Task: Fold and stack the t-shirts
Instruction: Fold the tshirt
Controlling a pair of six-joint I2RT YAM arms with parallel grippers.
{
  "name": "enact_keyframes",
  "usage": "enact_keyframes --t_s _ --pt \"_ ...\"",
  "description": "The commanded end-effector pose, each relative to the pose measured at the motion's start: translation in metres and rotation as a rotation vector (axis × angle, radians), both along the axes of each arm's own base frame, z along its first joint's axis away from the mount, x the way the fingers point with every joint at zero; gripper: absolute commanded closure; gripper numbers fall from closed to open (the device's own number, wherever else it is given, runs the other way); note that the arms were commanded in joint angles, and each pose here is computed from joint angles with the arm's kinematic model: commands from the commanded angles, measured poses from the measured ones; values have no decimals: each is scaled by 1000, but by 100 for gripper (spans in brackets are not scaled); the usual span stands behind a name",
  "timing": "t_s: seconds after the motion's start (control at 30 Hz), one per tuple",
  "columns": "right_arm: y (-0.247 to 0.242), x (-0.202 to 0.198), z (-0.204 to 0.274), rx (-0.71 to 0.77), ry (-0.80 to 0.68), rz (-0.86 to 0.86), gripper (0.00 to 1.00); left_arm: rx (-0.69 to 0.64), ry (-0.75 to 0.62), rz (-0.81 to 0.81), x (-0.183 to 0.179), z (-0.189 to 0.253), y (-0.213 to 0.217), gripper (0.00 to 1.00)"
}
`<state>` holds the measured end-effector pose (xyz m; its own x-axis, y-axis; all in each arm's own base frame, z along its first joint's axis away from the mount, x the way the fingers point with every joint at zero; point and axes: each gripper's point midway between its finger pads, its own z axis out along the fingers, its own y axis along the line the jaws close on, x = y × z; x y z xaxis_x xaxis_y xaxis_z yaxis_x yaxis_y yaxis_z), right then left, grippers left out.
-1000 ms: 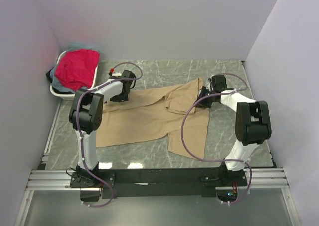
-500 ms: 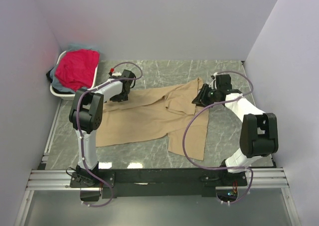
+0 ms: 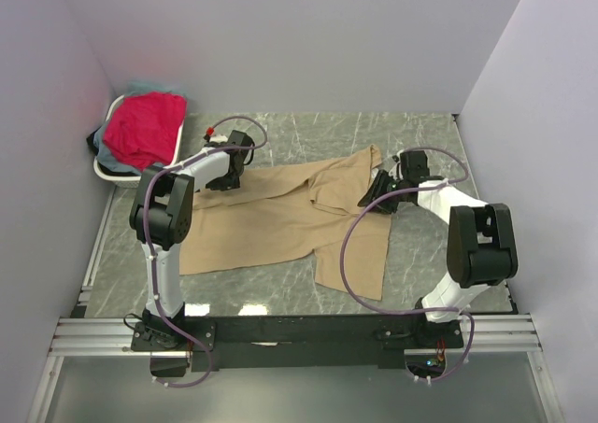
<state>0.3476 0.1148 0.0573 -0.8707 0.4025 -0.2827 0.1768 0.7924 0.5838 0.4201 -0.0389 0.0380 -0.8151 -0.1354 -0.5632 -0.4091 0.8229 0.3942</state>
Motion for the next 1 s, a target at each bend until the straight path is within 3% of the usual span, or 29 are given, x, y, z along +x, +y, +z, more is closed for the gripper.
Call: enact_keyframes --t_s 0.0,0.4,0.5,0.53,0.63,0.97 --pt "-2 6 -6 0 -13 -15 58 -22 95 -4 -14 -26 3 1" --pt "1 13 -19 16 3 -4 59 -13 98 -1 -15 -25 4 1" --pt "5 15 -17 33 -7 8 69 -11 98 1 -15 -25 5 1" --pt "6 17 -16 39 -17 12 80 -10 99 1 -15 -26 5 1" --pt "12 19 -5 78 -48 37 100 -9 99 1 -14 -25 5 0" --pt "12 9 69 84 -205 41 100 -2 105 2 -14 -27 6 1"
